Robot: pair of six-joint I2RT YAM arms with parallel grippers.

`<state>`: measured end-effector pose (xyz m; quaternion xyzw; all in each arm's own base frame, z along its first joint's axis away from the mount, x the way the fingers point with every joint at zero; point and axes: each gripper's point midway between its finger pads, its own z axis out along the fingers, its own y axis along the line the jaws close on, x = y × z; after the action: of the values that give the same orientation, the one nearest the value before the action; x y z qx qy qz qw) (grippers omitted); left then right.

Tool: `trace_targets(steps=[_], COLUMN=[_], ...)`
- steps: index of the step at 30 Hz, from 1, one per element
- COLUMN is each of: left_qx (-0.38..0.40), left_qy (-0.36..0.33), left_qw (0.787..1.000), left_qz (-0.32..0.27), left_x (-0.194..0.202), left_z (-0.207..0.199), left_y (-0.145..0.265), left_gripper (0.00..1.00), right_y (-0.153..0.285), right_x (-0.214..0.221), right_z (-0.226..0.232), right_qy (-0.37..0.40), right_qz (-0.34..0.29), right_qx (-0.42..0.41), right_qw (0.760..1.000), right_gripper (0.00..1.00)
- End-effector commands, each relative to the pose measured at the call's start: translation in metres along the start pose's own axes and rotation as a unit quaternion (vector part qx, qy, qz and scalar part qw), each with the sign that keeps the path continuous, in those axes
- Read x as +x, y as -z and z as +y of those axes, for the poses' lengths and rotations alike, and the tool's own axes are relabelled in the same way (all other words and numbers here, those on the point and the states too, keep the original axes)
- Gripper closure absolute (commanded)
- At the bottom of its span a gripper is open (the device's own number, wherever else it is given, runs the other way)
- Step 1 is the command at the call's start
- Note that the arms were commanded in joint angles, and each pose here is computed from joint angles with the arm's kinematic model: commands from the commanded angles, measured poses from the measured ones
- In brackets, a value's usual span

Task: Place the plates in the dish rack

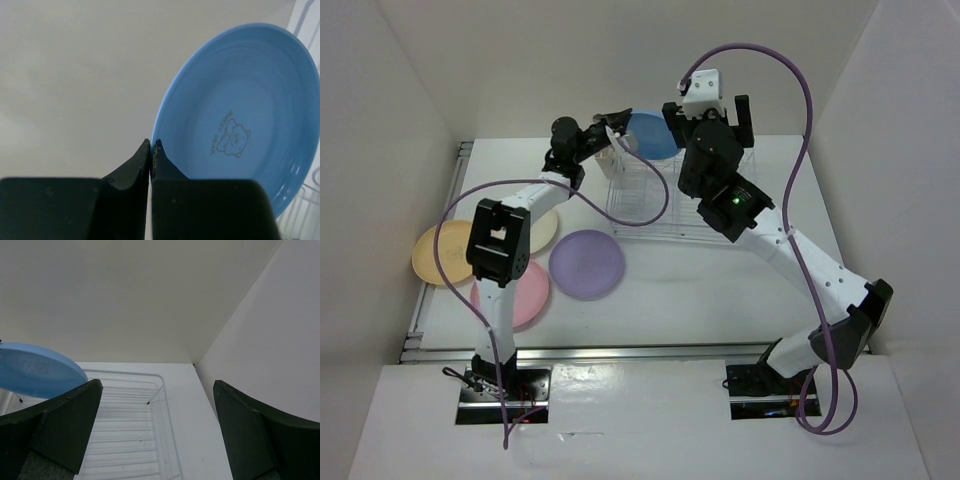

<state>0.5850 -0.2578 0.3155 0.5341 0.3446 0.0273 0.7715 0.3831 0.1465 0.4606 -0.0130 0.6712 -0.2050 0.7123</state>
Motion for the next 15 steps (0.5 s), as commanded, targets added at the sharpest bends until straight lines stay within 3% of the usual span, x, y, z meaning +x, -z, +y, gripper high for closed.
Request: trace_targets(steps=[1, 4, 5, 8, 9, 15], left_qx=[-0.054, -0.089, -0.073, -0.086, -0.061, -0.028], left_qy=[-0.024, -0.024, -0.012, -0.017, -0.013, -0.022], left_qw=[0.998, 0.995, 0.997, 0.996, 0.998, 0.999], left_qz=[-0.037, -0.044, -0.029, -0.033, -0.023, 0.008], left_x=[-0.016, -0.022, -0.009, -0.008, 0.002, 0.022], left_z=[0.011, 0.020, -0.005, 0.004, -0.017, -0.027], left_y=[-0.028, -0.049, -0.062, -0.078, -0.085, -0.072], left_gripper=[1.00, 1.00, 1.00, 1.00, 1.00, 1.00], right_y=[0.007, 0.007, 0.005, 0.003, 0.004, 0.006], right_x=[-0.018, -0.014, -0.013, -0.007, -0.006, 0.007], right_z=[-0.021, -0.017, -0.011, -0.006, -0.008, -0.005], right_qy=[-0.025, -0.018, -0.014, -0.001, -0.001, 0.009], right_qz=[-0.002, 0.000, -0.001, 0.003, 0.006, 0.011], right_qx=[0.020, 0.013, 0.007, 0.004, 0.009, 0.007], right_qw=[0.999, 1.000, 1.000, 1.000, 1.000, 1.000], right_gripper=[0.00, 0.00, 0.00, 0.00, 0.00, 0.00])
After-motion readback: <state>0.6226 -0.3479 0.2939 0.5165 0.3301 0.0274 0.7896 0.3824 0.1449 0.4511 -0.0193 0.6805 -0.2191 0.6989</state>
